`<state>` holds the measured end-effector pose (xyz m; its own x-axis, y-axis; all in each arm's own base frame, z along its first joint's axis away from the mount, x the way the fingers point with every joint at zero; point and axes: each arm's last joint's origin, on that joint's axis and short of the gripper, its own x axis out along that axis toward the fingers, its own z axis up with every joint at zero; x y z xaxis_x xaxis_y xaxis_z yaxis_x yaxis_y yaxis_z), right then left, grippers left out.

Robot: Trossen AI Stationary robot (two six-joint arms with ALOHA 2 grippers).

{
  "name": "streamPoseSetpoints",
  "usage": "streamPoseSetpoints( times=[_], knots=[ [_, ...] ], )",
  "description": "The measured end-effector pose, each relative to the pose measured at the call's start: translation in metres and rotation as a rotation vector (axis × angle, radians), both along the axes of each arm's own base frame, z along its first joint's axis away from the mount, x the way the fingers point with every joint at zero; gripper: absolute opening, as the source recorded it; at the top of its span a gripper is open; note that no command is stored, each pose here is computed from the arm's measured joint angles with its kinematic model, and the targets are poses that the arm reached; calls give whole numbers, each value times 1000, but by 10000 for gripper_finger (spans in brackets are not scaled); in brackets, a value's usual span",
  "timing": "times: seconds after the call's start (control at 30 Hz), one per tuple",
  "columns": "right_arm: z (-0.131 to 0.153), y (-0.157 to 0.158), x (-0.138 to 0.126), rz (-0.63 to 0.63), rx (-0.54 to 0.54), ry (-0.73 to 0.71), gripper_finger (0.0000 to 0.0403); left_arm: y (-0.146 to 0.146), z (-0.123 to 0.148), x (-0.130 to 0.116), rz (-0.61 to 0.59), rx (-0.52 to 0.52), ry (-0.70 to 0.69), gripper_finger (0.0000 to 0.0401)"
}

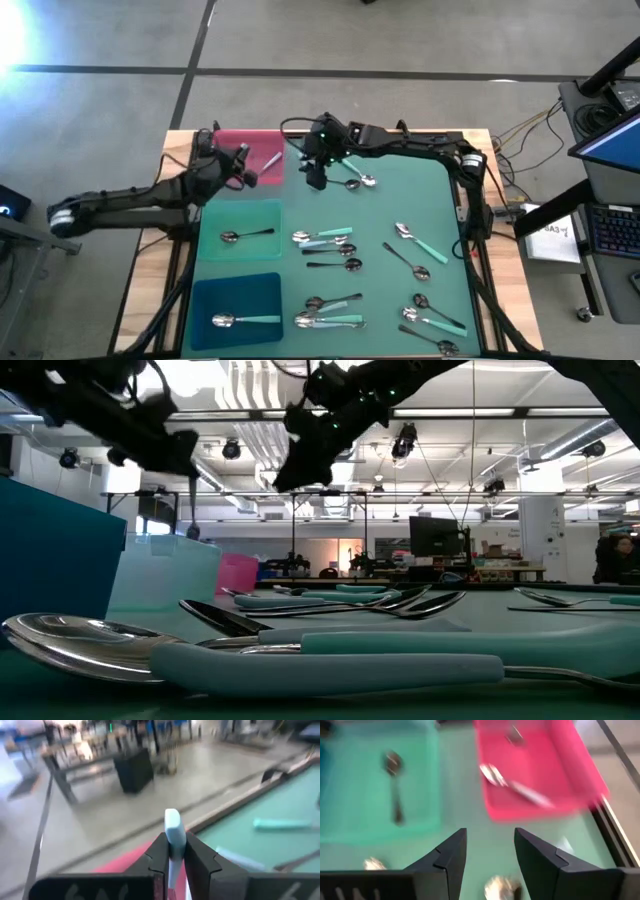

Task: Sort silverware by color (type)
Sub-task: Put the blue spoon into the pink bin

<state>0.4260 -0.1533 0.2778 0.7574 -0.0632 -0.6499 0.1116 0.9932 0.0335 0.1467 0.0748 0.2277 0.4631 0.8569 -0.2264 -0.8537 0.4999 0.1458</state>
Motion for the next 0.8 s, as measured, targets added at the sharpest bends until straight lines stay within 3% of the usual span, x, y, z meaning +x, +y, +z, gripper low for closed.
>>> streamPoseSetpoints(
  times=[0.23, 0.47, 0.67, 0.8],
  knots=[
    [-16, 0, -18, -85, 27, 251, 140, 30, -24, -9, 44, -164, 128, 20],
    [-23, 4, -29, -119, 93, 379, 137, 38, -38, -3, -18, -250, 184, 23],
    [-26, 6, -35, -141, 132, 449, 137, 41, -47, 1, -20, -273, 202, 90],
    [-28, 9, -40, -161, 165, 508, 137, 43, -36, 10, -116, -292, 143, 121]
  ],
)
